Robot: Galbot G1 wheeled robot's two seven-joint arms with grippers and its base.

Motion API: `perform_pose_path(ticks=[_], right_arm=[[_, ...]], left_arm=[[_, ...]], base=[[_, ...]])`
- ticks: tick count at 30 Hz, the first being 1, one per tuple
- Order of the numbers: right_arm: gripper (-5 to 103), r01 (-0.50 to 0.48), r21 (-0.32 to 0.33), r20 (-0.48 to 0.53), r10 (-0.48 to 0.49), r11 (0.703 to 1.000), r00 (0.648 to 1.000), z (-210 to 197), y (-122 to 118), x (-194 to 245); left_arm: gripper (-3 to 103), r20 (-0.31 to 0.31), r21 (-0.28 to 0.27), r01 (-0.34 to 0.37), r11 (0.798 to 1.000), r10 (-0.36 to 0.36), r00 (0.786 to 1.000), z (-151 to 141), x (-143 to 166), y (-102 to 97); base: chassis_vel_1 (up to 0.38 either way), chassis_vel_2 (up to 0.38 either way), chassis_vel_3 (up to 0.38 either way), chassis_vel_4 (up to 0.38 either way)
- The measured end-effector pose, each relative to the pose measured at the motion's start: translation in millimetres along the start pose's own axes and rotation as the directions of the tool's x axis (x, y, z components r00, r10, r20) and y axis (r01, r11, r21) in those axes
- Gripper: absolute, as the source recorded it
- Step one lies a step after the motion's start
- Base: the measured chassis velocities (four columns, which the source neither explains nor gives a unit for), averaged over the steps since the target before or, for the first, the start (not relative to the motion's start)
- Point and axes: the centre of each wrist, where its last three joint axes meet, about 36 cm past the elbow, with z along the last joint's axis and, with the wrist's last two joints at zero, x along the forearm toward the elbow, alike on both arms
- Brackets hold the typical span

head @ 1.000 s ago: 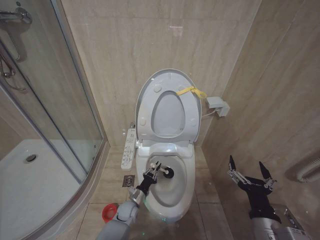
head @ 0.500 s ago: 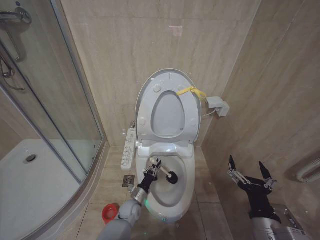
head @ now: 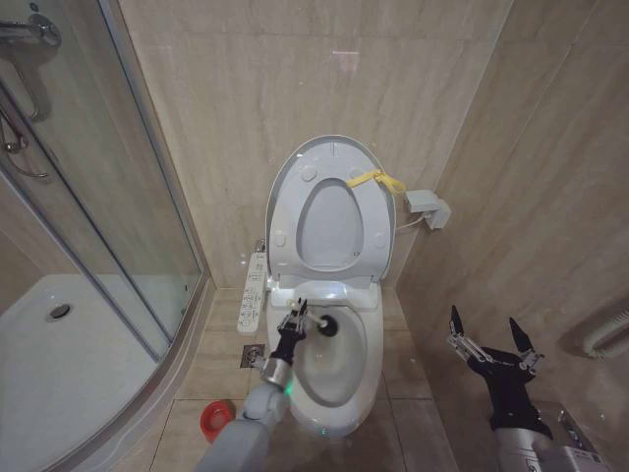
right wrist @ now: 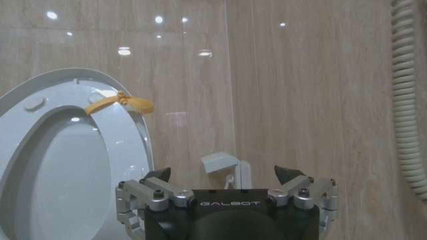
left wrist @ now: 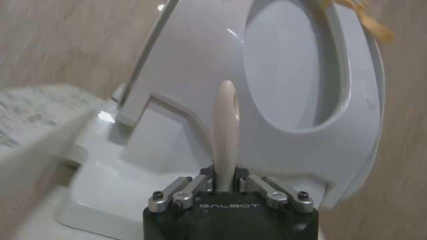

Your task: Open the toilet lid, clean the toilet bowl with a toilet brush, close the toilet lid, and flush.

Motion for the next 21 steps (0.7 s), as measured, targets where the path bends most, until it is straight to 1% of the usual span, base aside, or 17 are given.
perform_pose_path(ticks=[3, 4, 5, 6, 8, 9, 11, 12, 13, 14, 15, 16, 18, 19, 20, 21], right_arm=[[100, 0.000, 0.000, 0.000, 0.000, 1.000, 1.000, 0, 0, 0], [100, 0.000, 0.000, 0.000, 0.000, 1.000, 1.000, 0, 0, 0], [100, 0.000, 0.000, 0.000, 0.000, 1.000, 1.000, 0, 0, 0], [100, 0.000, 0.000, 0.000, 0.000, 1.000, 1.000, 0, 0, 0], [100, 0.000, 0.000, 0.000, 0.000, 1.000, 1.000, 0, 0, 0], [100, 0.000, 0.000, 0.000, 0.000, 1.000, 1.000, 0, 0, 0], [100, 0.000, 0.000, 0.000, 0.000, 1.000, 1.000, 0, 0, 0], [100, 0.000, 0.000, 0.000, 0.000, 1.000, 1.000, 0, 0, 0], [100, 0.000, 0.000, 0.000, 0.000, 1.000, 1.000, 0, 0, 0], [100, 0.000, 0.000, 0.000, 0.000, 1.000, 1.000, 0, 0, 0], [100, 0.000, 0.000, 0.000, 0.000, 1.000, 1.000, 0, 0, 0], [100, 0.000, 0.000, 0.000, 0.000, 1.000, 1.000, 0, 0, 0], [100, 0.000, 0.000, 0.000, 0.000, 1.000, 1.000, 0, 0, 0], [100, 0.000, 0.000, 0.000, 0.000, 1.000, 1.000, 0, 0, 0], [100, 0.000, 0.000, 0.000, 0.000, 1.000, 1.000, 0, 0, 0], [100, 0.000, 0.000, 0.000, 0.000, 1.000, 1.000, 0, 0, 0]], left_arm=[[17, -0.032, 0.114, 0.036, 0.993, -0.032, 0.999, -2, -1, -14.9], [17, -0.032, 0.114, 0.036, 0.993, -0.032, 0.999, -2, -1, -14.9], [17, -0.051, 0.148, 0.048, 0.988, -0.040, 0.998, -3, 3, -19.5], [17, -0.068, 0.167, 0.055, 0.984, -0.044, 0.997, -4, 7, -22.0], [17, -0.080, 0.169, 0.056, 0.984, -0.043, 0.996, -3, 12, -22.3], [17, -0.090, 0.161, 0.053, 0.986, -0.039, 0.995, -1, 16, -20.9], [17, -0.125, 0.072, 0.010, 0.997, 0.000, 0.992, 6, 28, -9.2], [17, -0.125, 0.072, 0.010, 0.997, 0.000, 0.992, 6, 28, -9.2], [17, -0.140, -0.006, -0.029, 1.000, 0.028, 0.990, 10, 34, 1.3], [17, -0.151, -0.083, -0.075, 0.994, 0.062, 0.987, 13, 37, 10.5], [17, -0.161, -0.141, -0.105, 0.984, 0.082, 0.983, 14, 39, 16.1], [17, -0.161, -0.141, -0.105, 0.984, 0.082, 0.983, 14, 39, 16.1], [17, -0.163, -0.242, -0.149, 0.959, 0.111, 0.980, 14, 37, 22.8], [17, -0.155, -0.270, -0.158, 0.950, 0.119, 0.981, 12, 33, 22.5], [17, -0.155, -0.270, -0.158, 0.950, 0.119, 0.981, 12, 33, 22.5], [17, -0.140, -0.289, -0.163, 0.944, 0.127, 0.982, 11, 28, 20.2]], base=[[0.000, 0.000, 0.000, 0.000], [0.000, 0.000, 0.000, 0.000], [0.000, 0.000, 0.000, 0.000], [0.000, 0.000, 0.000, 0.000], [0.000, 0.000, 0.000, 0.000], [0.000, 0.000, 0.000, 0.000], [0.000, 0.000, 0.000, 0.000], [0.000, 0.000, 0.000, 0.000], [0.000, 0.000, 0.000, 0.000], [0.000, 0.000, 0.000, 0.000], [0.000, 0.000, 0.000, 0.000], [0.000, 0.000, 0.000, 0.000], [0.000, 0.000, 0.000, 0.000], [0.000, 0.000, 0.000, 0.000], [0.000, 0.000, 0.000, 0.000], [0.000, 0.000, 0.000, 0.000]])
